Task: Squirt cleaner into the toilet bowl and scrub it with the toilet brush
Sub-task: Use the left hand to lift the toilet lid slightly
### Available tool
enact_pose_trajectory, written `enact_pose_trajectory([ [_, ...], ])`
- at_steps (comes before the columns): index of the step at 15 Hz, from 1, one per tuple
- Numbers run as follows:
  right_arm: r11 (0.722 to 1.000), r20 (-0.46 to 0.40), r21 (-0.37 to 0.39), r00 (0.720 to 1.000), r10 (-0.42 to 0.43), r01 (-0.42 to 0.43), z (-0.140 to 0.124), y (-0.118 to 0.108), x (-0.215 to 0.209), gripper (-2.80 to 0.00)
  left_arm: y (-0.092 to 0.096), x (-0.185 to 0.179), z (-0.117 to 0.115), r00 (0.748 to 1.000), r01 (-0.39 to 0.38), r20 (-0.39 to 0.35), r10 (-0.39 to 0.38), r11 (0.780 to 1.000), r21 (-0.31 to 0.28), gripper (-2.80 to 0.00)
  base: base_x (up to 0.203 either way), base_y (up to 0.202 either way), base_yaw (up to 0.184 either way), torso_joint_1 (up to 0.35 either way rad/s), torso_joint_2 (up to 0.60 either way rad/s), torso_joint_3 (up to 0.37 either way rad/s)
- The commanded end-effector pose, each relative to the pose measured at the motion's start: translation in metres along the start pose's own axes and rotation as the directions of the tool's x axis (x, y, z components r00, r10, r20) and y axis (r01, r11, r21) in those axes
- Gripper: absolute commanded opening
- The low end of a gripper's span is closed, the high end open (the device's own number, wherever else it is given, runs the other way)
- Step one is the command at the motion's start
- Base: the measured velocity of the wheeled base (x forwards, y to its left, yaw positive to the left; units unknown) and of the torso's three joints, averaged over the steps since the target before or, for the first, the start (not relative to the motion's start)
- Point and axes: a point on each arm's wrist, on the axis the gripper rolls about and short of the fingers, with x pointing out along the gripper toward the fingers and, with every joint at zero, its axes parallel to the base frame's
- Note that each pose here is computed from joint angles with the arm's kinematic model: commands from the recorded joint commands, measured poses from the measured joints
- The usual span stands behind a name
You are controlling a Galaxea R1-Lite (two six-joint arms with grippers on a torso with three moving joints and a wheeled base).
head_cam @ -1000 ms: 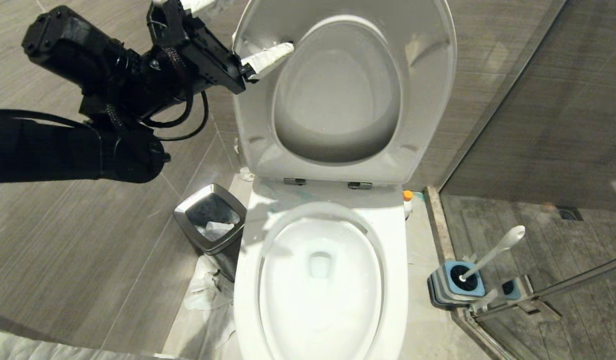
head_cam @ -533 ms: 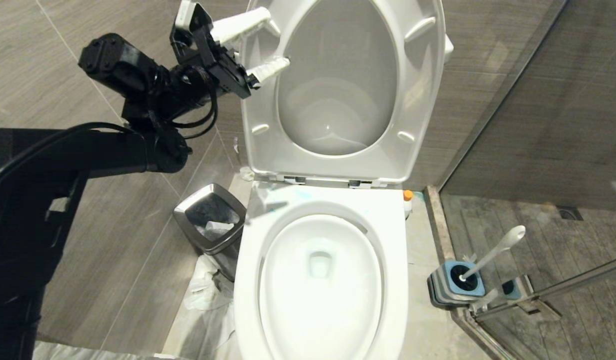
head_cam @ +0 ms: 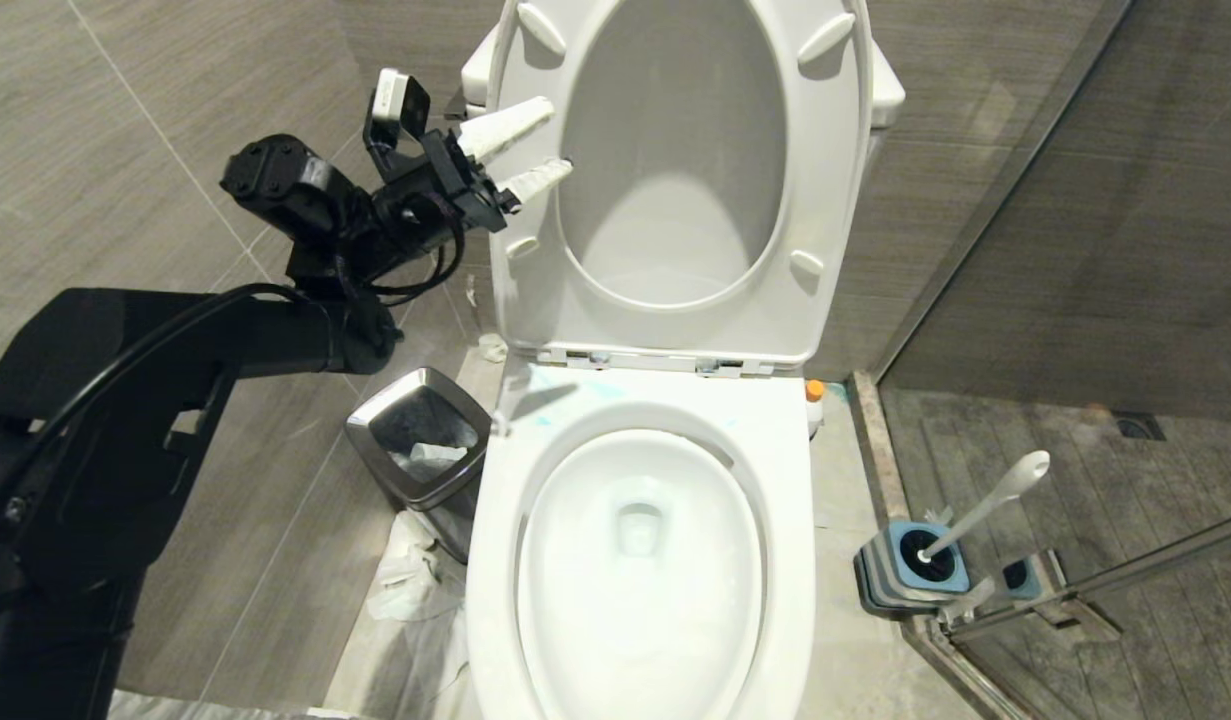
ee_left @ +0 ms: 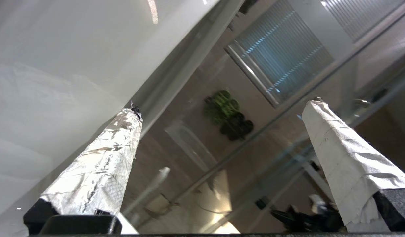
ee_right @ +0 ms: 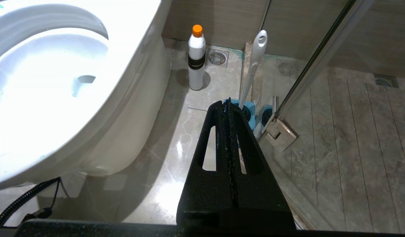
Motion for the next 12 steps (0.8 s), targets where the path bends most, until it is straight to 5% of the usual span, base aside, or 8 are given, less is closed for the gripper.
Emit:
enact_pose_trajectory([
  [1, 1.0, -0.011, 0.0, 1.0, 0.001, -0.001, -0.003, 0.0, 0.001, -2.8, 0.013, -0.004, -0.008, 1.0, -0.023, 0.018, 0.022, 0.999, 0.024, 0.0, 0.0, 0.0, 0.0, 0.0, 0.0, 0.0],
  [7, 1.0, -0.011, 0.001, 1.0, 0.001, -0.001, -0.003, 0.0, 0.001, -2.8, 0.041, -0.006, -0.031, 0.98, -0.146, 0.159, 0.124, 0.98, 0.136, 0.0, 0.0, 0.0, 0.0, 0.0, 0.0, 0.0],
  [12, 1.0, -0.011, 0.0, 1.0, 0.001, -0.001, -0.003, 0.0, 0.001, -2.8, 0.002, -0.008, -0.02, 0.973, -0.174, 0.169, 0.157, 0.981, 0.088, 0.0, 0.0, 0.0, 0.0, 0.0, 0.0, 0.0],
])
